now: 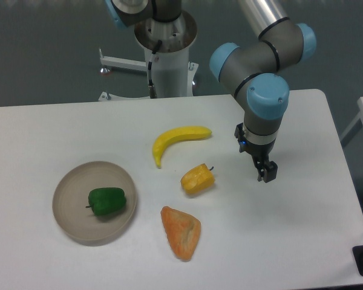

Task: Place the green pepper on the plate

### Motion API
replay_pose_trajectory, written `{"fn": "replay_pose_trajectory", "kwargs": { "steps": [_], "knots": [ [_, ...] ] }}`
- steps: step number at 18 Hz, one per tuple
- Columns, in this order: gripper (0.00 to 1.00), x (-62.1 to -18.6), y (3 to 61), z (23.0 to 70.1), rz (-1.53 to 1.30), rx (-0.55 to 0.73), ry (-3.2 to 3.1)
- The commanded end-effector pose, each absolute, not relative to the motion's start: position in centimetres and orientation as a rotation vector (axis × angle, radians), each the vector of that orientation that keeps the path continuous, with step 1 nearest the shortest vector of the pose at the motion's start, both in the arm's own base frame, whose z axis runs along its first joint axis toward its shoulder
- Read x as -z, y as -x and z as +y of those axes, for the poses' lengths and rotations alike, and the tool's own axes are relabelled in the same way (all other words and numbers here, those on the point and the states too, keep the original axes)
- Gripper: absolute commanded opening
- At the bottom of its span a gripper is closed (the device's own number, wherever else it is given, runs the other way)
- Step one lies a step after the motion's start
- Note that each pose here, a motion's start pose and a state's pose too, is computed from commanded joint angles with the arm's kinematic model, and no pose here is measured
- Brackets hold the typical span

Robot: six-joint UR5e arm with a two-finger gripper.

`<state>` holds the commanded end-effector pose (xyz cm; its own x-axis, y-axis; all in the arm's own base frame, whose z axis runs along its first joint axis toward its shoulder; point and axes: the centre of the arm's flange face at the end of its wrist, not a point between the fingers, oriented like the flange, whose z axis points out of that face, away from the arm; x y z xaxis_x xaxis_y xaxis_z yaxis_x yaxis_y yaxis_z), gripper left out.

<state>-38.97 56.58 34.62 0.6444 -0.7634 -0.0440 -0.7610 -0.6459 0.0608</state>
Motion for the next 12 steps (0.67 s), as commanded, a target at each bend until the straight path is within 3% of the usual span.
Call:
{"fn": "replay_pose_trajectory", "kwargs": {
  "steps": [12],
  "knots": [
    [1.00,-35.46,38.98,57.52,-1.300,0.075,-2.829]
  ]
}}
